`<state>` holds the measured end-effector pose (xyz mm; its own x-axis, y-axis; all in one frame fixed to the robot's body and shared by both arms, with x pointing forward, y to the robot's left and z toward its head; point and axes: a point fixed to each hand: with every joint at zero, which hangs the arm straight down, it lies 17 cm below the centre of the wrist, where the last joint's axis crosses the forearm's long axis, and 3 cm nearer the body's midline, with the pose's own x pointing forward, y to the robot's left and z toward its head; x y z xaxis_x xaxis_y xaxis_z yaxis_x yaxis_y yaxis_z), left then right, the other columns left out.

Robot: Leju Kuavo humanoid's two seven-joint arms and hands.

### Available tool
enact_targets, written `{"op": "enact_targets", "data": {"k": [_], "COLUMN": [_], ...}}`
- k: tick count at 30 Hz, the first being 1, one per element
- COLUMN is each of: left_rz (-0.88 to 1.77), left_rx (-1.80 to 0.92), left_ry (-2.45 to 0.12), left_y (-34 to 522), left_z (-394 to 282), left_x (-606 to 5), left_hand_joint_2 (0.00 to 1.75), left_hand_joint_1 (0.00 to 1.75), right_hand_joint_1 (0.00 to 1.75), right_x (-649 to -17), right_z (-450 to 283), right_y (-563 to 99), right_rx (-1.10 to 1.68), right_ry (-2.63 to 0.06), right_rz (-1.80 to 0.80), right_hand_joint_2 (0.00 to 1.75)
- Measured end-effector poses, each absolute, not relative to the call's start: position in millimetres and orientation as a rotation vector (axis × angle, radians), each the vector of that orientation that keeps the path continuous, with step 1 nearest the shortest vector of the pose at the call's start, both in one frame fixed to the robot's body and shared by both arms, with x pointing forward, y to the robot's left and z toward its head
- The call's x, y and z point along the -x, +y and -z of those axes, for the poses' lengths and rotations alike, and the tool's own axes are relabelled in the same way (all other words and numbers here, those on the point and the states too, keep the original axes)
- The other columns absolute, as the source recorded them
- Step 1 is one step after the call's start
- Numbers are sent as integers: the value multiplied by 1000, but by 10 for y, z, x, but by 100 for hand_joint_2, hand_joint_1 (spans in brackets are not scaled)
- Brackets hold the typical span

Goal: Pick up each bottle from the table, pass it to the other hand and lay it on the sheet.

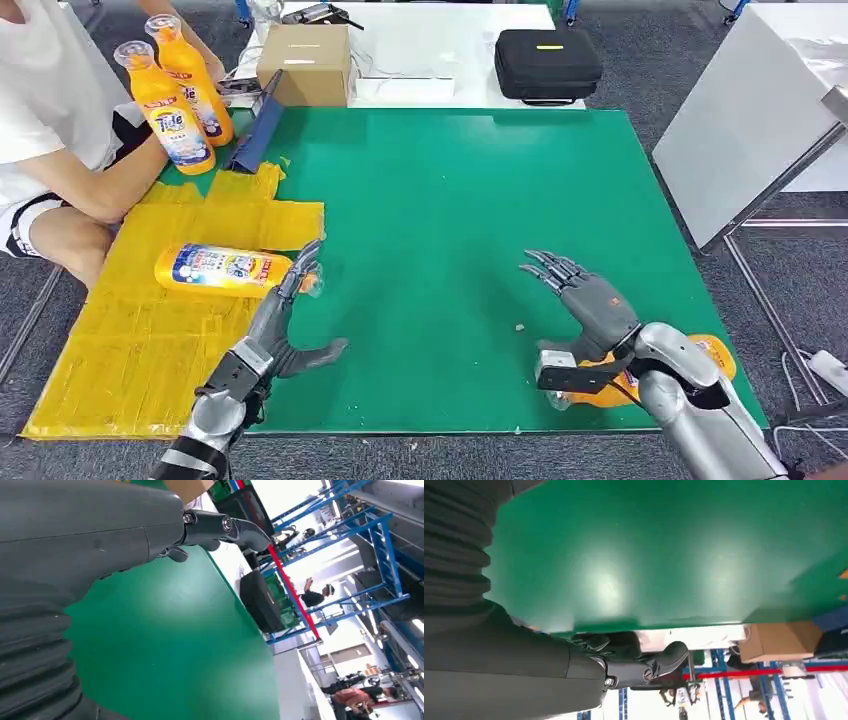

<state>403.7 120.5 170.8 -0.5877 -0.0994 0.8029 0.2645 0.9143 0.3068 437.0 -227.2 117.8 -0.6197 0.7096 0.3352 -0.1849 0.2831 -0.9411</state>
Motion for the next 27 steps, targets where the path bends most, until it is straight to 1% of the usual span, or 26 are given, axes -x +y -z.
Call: {"op": "enact_targets", "data": {"k": [3,12,27], "left_rz": [484,457,448], "left_rx": [137,139,133], "left_ry": [-2150,-2154,-2166], "left_y": [1192,1214,1199], "left_z": [-1755,-1807,-1865], "left_x": [-4061,-4139,-4171], "left_hand_joint_2": [175,175,175], "left_hand_joint_1": [0,0,0], "right_hand_joint_1": [0,0,0], "right_x": [-4278,-3985,-3576], "right_z": [-1242,-1440,-1390], "right_y": [-2410,-2920,-3287], "right_rx": [413,444,505], "right_ry": [-1782,-1754,-1676], "right_rz": [-1444,-1512,-1544], "right_hand_joint_2": [175,175,175]}}
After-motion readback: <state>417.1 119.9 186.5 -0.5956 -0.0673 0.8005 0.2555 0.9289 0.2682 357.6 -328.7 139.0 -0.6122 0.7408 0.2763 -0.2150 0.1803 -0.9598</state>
